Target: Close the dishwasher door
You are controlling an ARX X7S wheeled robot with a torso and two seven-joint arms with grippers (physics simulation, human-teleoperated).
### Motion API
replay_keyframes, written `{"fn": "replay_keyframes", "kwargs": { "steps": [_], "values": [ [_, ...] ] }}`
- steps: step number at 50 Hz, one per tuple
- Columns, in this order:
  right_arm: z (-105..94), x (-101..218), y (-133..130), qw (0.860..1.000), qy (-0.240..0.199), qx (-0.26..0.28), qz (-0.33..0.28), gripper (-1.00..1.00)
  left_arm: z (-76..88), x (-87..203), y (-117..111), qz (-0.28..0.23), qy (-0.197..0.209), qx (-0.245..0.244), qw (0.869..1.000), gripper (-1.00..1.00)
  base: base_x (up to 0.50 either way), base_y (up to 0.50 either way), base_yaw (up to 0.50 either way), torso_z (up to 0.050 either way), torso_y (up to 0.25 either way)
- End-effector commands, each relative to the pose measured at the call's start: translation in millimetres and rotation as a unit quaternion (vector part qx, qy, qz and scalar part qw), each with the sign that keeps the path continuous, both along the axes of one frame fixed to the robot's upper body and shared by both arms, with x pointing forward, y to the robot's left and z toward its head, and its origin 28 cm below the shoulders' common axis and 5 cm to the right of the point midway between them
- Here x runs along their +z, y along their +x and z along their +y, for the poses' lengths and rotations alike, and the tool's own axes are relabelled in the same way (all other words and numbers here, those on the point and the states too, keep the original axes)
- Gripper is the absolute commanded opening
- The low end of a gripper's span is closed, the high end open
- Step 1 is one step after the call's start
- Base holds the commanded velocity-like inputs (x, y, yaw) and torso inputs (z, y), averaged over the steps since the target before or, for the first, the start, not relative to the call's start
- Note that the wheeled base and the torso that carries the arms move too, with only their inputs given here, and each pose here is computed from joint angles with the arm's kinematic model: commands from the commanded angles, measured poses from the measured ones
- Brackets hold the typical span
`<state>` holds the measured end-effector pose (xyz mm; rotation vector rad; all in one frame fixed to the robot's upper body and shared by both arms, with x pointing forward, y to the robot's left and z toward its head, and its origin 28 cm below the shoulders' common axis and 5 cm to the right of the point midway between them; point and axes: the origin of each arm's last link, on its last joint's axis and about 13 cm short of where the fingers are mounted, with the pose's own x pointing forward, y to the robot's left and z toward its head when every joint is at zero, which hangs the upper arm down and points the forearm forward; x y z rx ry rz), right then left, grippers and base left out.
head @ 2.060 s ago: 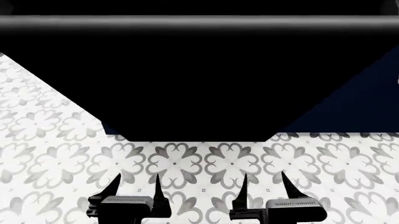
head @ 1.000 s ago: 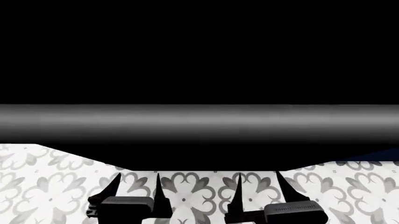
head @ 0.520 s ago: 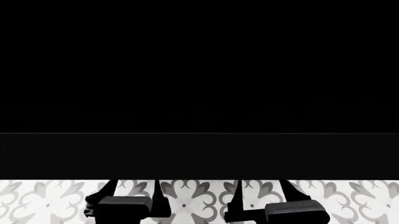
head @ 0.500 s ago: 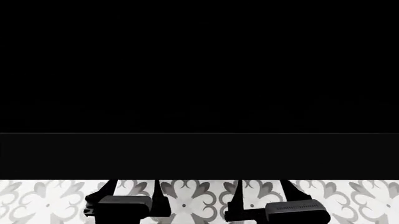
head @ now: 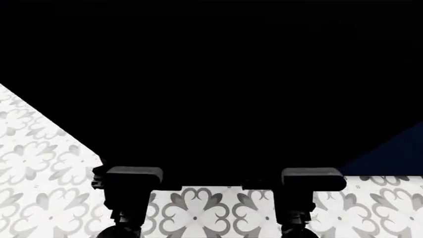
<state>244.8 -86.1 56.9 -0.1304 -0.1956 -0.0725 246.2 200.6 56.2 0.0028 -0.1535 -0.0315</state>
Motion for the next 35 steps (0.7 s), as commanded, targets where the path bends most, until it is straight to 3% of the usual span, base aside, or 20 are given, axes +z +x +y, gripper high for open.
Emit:
{"fn": "replay_keyframes", "kwargs": {
  "steps": [1,13,24,27,35],
  "values": [
    [-7.8,23,49,0.999,-0.004,-0.037,-0.006,1.0,-3.6,35,36,-0.049,0.003,-0.015,0.999,1.0,0.0,0.0,0.0,0.0,0.0],
    [-17.6,35,109,0.998,-0.016,-0.065,0.016,1.0,-13.6,41,72,-0.029,0.01,-0.029,0.999,1.0,0.0,0.0,0.0,0.0,0.0],
    [-28.8,39,154,0.994,-0.03,-0.093,0.053,1.0,-24.9,42,135,0.009,0.015,-0.022,1.0,1.0,0.0,0.0,0.0,0.0,0.0],
    [-36.5,28,152,0.988,-0.034,-0.111,0.098,1.0,-26.4,28,146,0.046,0.017,-0.016,0.999,1.0,0.0,0.0,0.0,0.0,0.0],
    [-39.6,27,152,0.986,-0.036,-0.12,0.113,1.0,-29.1,26,147,0.058,0.023,-0.017,0.998,1.0,0.0,0.0,0.0,0.0,0.0]
  ]
}}
